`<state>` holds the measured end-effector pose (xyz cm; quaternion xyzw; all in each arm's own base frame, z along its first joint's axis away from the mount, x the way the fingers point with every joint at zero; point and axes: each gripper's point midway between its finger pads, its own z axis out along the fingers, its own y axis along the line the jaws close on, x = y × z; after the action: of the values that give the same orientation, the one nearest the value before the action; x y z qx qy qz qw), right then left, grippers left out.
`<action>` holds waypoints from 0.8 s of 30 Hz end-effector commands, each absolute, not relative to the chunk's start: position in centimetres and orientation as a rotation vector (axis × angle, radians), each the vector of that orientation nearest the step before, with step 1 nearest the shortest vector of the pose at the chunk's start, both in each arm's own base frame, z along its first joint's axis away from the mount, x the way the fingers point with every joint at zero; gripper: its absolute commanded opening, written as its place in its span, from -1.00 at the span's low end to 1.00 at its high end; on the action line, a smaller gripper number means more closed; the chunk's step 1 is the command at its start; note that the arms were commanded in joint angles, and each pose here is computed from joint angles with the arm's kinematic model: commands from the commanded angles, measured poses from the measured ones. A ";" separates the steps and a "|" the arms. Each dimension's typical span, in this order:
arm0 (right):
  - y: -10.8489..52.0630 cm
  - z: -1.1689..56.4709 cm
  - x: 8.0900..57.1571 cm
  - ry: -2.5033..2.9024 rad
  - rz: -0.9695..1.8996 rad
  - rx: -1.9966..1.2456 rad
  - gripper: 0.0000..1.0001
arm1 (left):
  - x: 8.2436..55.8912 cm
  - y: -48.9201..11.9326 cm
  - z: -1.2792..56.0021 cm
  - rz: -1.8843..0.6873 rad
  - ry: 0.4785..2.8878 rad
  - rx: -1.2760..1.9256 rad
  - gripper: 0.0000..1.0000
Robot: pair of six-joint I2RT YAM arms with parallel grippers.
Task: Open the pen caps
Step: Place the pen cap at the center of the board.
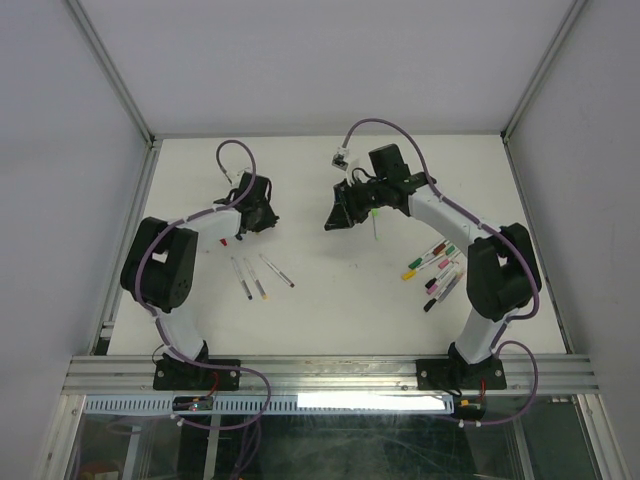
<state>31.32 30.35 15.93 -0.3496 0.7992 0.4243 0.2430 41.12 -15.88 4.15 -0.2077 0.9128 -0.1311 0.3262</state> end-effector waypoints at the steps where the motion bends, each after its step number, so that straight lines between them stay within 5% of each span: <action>1: 31.0 19.8 31.2 2.039 1.195 -0.983 -0.18 | 42.2 -14.9 4.7 -0.202 2.375 -0.508 -0.81; 13: 30.7 19.6 31.5 2.048 1.194 -0.969 -0.16 | 42.1 -14.0 3.5 -0.116 2.401 -0.521 -0.43; 24: 30.2 19.7 31.9 2.045 1.194 -0.956 -0.14 | 42.4 -15.1 4.7 -0.186 2.407 -0.469 -0.39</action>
<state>31.76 30.03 16.40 -0.3447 0.7935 0.4349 0.2497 41.39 -13.71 2.78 -0.2078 0.9230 -0.0501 0.3201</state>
